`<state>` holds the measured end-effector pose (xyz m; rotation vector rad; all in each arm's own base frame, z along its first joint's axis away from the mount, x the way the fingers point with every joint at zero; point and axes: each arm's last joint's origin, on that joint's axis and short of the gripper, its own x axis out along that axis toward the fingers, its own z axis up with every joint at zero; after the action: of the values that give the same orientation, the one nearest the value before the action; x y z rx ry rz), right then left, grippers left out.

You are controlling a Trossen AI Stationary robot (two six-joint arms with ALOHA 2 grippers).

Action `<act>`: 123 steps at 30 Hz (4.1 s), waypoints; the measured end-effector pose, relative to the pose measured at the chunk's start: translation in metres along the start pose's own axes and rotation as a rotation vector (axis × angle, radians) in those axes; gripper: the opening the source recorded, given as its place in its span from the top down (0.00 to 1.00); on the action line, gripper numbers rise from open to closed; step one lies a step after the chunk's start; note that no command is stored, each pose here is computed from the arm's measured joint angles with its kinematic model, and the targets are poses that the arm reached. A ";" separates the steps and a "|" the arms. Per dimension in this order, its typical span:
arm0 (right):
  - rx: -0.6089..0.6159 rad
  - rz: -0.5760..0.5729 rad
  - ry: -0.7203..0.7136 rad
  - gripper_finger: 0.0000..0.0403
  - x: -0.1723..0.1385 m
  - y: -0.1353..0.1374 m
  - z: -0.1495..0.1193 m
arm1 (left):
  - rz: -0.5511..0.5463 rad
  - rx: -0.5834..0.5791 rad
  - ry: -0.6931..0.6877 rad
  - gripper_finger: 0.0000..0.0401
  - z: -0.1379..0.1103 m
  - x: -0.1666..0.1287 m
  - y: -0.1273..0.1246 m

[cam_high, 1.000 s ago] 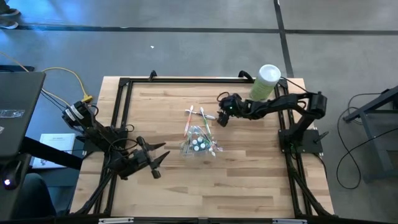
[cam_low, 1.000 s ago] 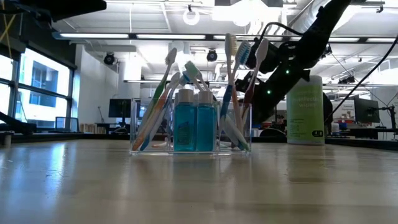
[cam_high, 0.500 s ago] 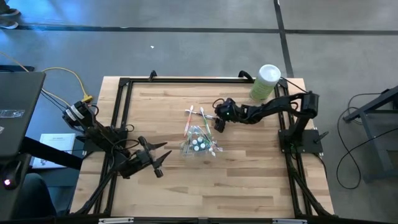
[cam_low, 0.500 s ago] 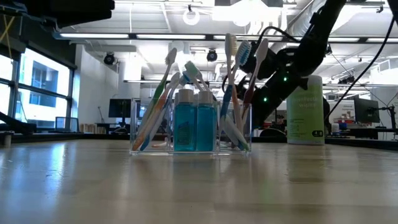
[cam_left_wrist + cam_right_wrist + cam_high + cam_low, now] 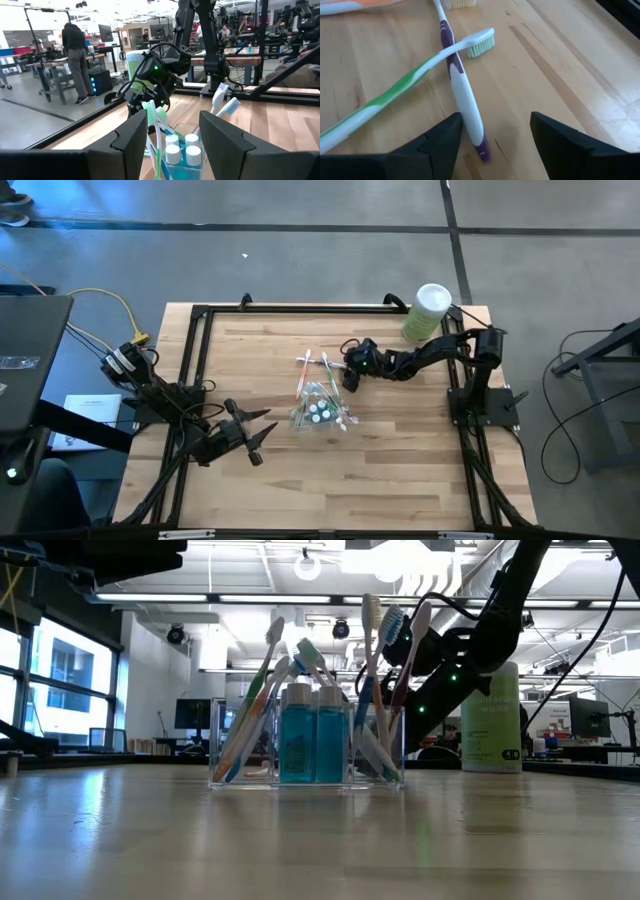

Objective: Pick & Place toothbrushing station
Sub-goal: Put the purple toothbrush into the right side of the transparent organizer

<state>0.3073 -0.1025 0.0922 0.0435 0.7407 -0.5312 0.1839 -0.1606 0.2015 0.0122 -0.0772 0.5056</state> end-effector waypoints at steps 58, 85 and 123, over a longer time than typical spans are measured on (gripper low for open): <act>-0.205 -0.121 -0.111 0.99 -0.147 0.075 0.020 | 0.035 -0.061 0.010 0.56 0.000 0.000 0.001; 0.010 0.030 0.157 0.40 -0.100 0.027 0.015 | 0.036 -0.072 0.010 0.56 0.000 0.000 0.001; -0.057 -0.143 0.280 0.99 -0.031 0.003 -0.015 | 0.054 -0.036 0.025 0.56 -0.004 0.000 0.001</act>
<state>0.2804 -0.0828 0.1010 0.0118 1.0371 -0.6482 0.1837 -0.1600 0.1978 -0.0316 -0.0623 0.5583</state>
